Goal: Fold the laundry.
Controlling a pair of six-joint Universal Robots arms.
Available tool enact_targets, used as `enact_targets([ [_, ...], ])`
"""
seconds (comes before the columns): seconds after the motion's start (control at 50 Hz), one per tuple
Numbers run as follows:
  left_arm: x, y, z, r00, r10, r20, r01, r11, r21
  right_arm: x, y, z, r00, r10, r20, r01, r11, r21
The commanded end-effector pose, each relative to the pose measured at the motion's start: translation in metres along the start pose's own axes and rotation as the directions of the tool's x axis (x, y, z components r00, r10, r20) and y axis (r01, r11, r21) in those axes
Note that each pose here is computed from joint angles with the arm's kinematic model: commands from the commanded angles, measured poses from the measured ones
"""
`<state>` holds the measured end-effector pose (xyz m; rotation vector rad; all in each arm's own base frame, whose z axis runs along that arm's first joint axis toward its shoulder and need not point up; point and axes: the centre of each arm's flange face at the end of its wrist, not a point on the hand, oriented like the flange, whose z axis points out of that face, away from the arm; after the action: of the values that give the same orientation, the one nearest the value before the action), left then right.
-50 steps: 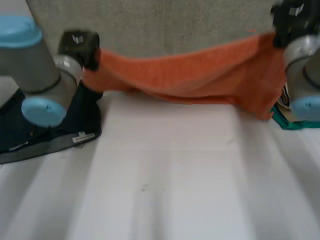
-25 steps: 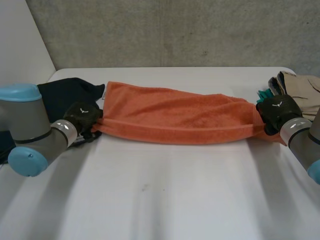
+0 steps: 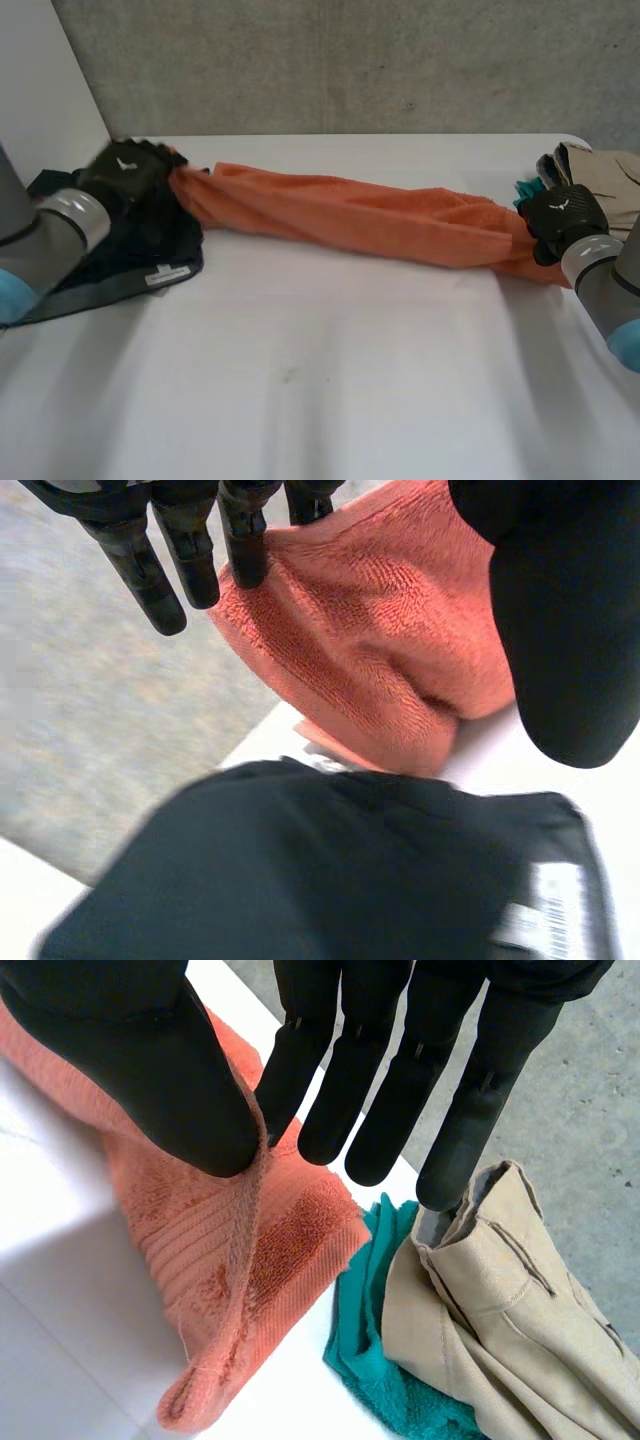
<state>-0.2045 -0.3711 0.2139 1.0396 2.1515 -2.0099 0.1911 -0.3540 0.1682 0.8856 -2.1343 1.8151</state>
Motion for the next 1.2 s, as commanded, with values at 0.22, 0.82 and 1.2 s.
enact_targets([
  [0.22,-0.053,0.09,0.034,0.994,0.112,0.01,-0.106,0.965,-0.24,-0.002,0.003,0.001,1.0,-0.012,-0.003,0.012,1.0,-0.004],
  [0.82,-0.156,0.078,0.077,0.818,0.186,0.544,-0.102,0.978,-0.182,-0.013,-0.001,-0.005,1.0,-0.028,0.004,0.028,1.0,0.005],
  [1.2,-0.084,0.065,0.056,0.942,0.223,0.253,-0.163,0.958,-0.236,0.006,-0.044,-0.023,0.999,-0.027,-0.035,0.031,0.992,0.121],
])
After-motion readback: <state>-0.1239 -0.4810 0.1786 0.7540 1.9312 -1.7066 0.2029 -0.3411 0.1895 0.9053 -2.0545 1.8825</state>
